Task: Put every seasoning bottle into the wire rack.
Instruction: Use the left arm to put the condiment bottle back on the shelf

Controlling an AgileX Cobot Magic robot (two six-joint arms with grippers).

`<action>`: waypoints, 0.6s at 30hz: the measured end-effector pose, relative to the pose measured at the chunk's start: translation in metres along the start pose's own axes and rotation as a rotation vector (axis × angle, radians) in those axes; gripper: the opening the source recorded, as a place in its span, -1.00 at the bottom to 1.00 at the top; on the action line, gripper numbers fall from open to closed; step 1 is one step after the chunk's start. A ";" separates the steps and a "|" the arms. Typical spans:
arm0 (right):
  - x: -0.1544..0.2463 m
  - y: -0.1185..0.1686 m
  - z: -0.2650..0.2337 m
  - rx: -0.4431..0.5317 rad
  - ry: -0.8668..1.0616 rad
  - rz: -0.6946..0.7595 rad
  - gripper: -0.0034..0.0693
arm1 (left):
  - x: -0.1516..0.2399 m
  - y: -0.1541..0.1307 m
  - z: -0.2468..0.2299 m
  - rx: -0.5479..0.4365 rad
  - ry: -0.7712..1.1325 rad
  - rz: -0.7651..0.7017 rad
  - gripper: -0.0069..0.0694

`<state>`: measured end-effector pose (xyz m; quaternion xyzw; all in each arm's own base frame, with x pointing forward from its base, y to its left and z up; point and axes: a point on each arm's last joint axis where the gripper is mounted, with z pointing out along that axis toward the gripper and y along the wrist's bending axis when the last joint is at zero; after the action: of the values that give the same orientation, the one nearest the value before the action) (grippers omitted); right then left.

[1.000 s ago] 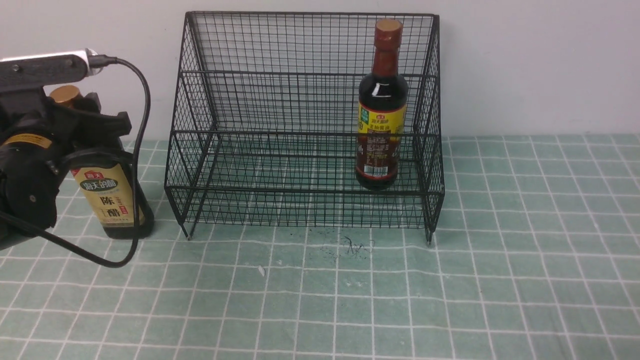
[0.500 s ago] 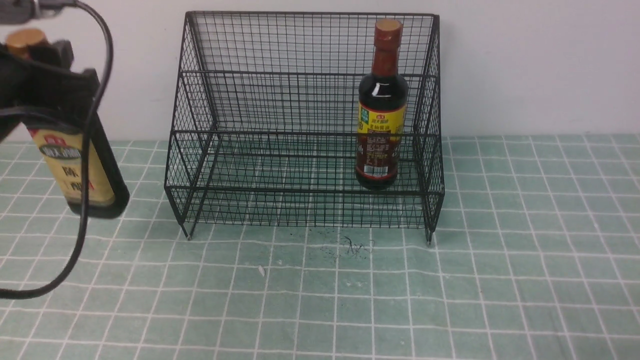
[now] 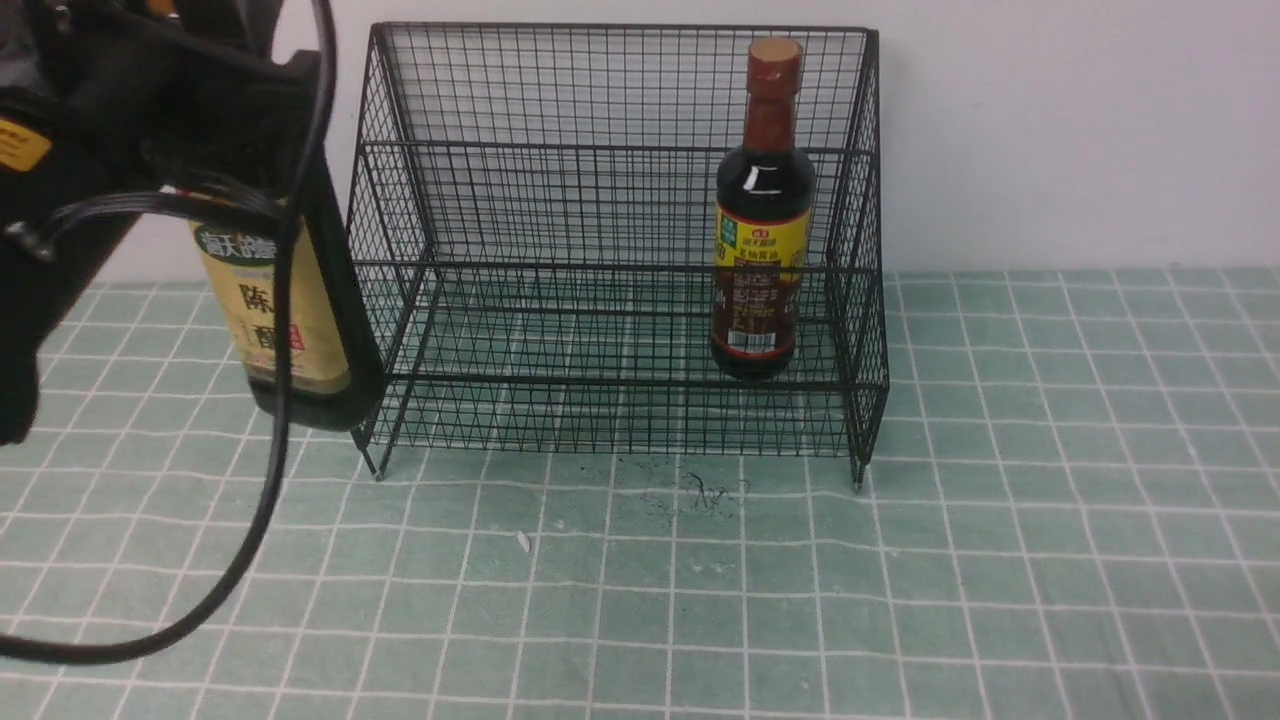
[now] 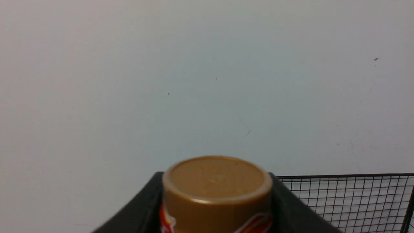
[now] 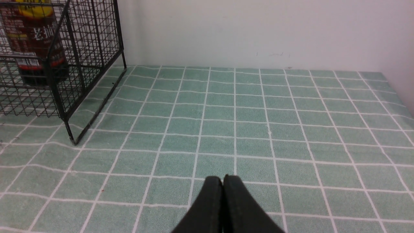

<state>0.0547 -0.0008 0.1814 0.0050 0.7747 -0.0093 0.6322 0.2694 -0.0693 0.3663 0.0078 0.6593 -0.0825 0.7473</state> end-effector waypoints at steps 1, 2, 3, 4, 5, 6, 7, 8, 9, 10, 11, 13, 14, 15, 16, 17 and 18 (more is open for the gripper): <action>0.000 0.000 0.000 0.000 0.000 0.000 -0.94 | 0.002 -0.002 0.004 0.001 0.005 -0.009 -0.01; 0.000 0.000 0.000 0.000 0.000 0.000 -0.94 | 0.003 -0.004 0.008 0.001 0.010 -0.019 -0.01; 0.000 0.000 0.000 0.000 0.000 0.000 -0.94 | 0.004 -0.006 0.012 0.001 0.014 -0.026 -0.01; 0.000 0.000 0.000 0.000 0.000 0.000 -0.94 | 0.006 -0.006 0.017 -0.001 0.021 -0.031 -0.01; 0.000 0.000 0.000 0.000 0.000 0.000 -0.94 | 0.005 -0.007 0.018 -0.001 0.018 -0.034 -0.01; 0.000 0.000 0.000 0.000 0.000 0.000 -0.94 | 0.005 -0.008 0.023 -0.002 0.019 -0.038 -0.01; 0.000 0.000 0.000 0.000 0.000 0.000 -0.94 | 0.007 -0.009 0.030 -0.004 0.023 -0.040 -0.01; 0.000 0.000 0.000 0.000 0.000 0.000 -0.94 | 0.006 -0.009 0.031 -0.005 0.020 -0.040 -0.01; 0.000 0.000 0.000 0.000 0.000 0.000 -0.94 | 0.010 -0.010 0.037 -0.010 0.026 -0.041 -0.01; 0.000 0.000 0.000 0.000 0.000 0.000 -0.94 | 0.011 -0.010 0.038 -0.012 0.028 -0.042 -0.01; 0.000 0.000 0.000 0.000 0.000 0.000 -0.94 | 0.016 -0.010 0.041 -0.016 0.043 -0.044 -0.01; 0.000 0.000 0.000 0.000 0.000 0.000 -0.94 | 0.028 -0.011 0.046 -0.014 0.091 -0.047 -0.01; 0.000 0.000 0.000 0.000 0.000 0.000 -0.94 | 0.036 -0.012 0.048 -0.008 0.133 -0.043 -0.01; 0.000 0.000 0.000 0.000 0.000 0.000 -0.94 | 0.037 -0.012 0.049 -0.007 0.139 -0.043 -0.01; 0.000 0.000 0.000 0.000 0.000 0.000 -0.94 | 0.045 -0.013 0.051 0.002 0.185 -0.036 -0.01; 0.000 0.000 0.000 0.000 0.000 0.000 -0.94 | 0.053 -0.014 0.052 0.013 0.229 -0.030 -0.01; 0.000 0.000 0.000 0.000 0.000 0.001 -0.94 | 0.059 -0.015 0.053 0.022 0.263 -0.026 -0.01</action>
<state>0.0547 -0.0008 0.1814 0.0053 0.7747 -0.0091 0.6322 0.3266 -0.0974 0.3164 0.0182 0.7508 -0.0976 0.6530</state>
